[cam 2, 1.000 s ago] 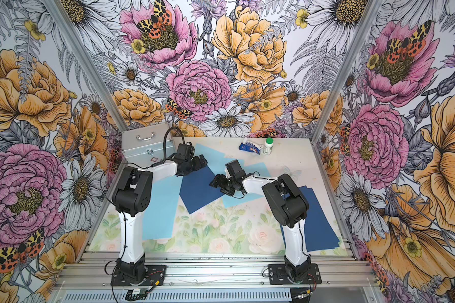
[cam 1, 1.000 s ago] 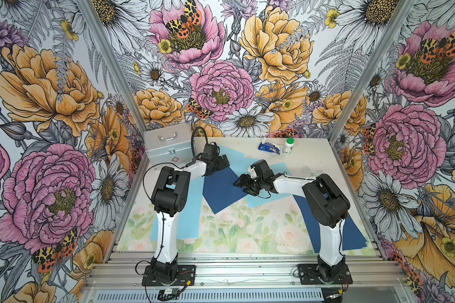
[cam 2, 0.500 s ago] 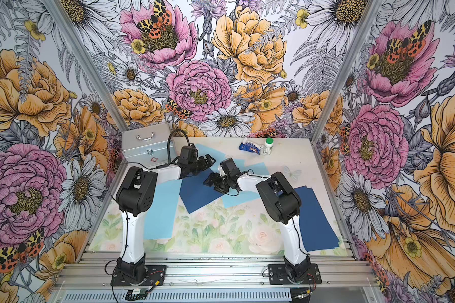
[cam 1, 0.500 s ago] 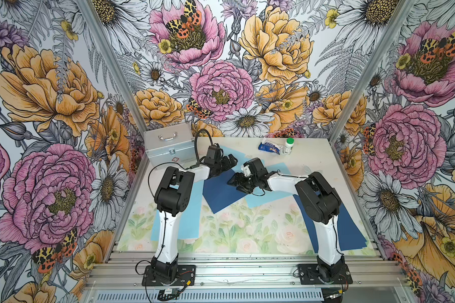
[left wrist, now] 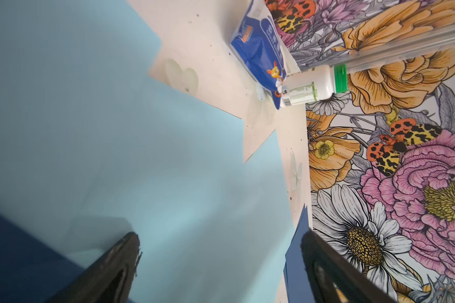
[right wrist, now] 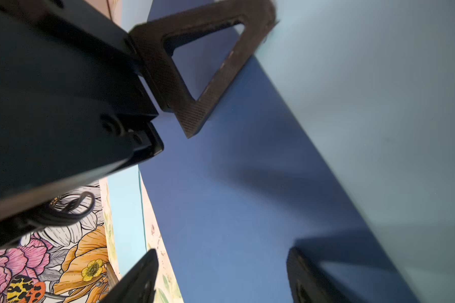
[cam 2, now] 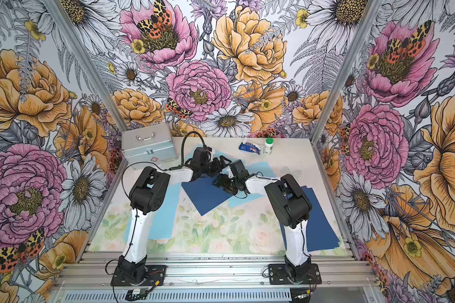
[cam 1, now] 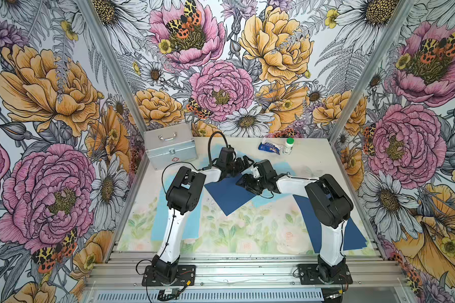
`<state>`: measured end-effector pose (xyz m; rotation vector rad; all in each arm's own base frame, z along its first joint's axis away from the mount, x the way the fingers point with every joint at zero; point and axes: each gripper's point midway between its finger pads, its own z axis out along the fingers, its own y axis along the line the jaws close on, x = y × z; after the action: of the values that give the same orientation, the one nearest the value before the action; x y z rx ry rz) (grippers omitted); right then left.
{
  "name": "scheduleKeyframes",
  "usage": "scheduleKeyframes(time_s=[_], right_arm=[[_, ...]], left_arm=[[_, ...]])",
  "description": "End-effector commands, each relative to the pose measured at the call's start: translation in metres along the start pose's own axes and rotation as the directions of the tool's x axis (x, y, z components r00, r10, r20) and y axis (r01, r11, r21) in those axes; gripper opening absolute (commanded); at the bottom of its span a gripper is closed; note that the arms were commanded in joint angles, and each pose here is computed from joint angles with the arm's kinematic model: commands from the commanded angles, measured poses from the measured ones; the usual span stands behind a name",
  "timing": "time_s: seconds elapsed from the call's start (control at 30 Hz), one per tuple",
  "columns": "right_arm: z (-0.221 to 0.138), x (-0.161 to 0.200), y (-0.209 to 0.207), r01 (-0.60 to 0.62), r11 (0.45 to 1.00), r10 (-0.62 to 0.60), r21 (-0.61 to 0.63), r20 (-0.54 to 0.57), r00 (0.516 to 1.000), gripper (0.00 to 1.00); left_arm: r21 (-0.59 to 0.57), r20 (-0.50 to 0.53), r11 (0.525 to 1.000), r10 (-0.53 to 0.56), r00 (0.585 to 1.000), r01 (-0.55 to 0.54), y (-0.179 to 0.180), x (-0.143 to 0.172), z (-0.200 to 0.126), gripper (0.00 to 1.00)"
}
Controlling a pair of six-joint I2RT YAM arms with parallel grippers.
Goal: Sort the scattered colored papers by color
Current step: Move the colored paper at the center of the board.
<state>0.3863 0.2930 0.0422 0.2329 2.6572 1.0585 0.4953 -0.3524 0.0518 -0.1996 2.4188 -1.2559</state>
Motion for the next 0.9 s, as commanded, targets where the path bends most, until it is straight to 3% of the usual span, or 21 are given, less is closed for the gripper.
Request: scheduleKeyframes(time_s=[0.0, 0.2, 0.37, 0.5, 0.63, 0.87], right_arm=[[-0.001, 0.04, -0.078, -0.078, 0.962, 0.1, 0.262, -0.072, 0.992, 0.79], [-0.02, 0.038, -0.079, -0.07, 0.959, 0.08, 0.273, -0.025, 0.996, 0.79], [-0.047, 0.017, -0.057, -0.014, 0.972, 0.005, 0.234, 0.038, 0.999, 0.8], [-0.067, 0.006, -0.046, 0.079, 0.963, -0.097, 0.258, 0.057, 0.994, 0.82], [-0.079, -0.005, -0.044, 0.128, 0.953, -0.15, 0.275, 0.062, 0.987, 0.83], [-0.09, -0.002, -0.076, 0.065, 0.934, -0.074, 0.352, 0.014, 0.997, 0.84]], left_arm=[[-0.145, -0.223, 0.982, -0.154, 0.963, 0.123, 0.052, 0.08, 0.031, 0.99], [-0.053, -0.172, 0.998, -0.052, 0.984, 0.044, -0.003, 0.053, 0.024, 0.99], [-0.186, -0.048, 0.975, 0.115, 0.992, -0.122, -0.025, 0.011, -0.039, 0.99], [-0.277, 0.052, 0.955, 0.123, 0.991, -0.104, -0.024, -0.008, -0.1, 0.99], [-0.306, 0.076, 0.949, 0.101, 0.992, -0.074, -0.015, 0.004, -0.135, 0.99], [-0.332, 0.015, 0.943, 0.032, 0.999, -0.025, 0.011, 0.053, -0.158, 0.99]])
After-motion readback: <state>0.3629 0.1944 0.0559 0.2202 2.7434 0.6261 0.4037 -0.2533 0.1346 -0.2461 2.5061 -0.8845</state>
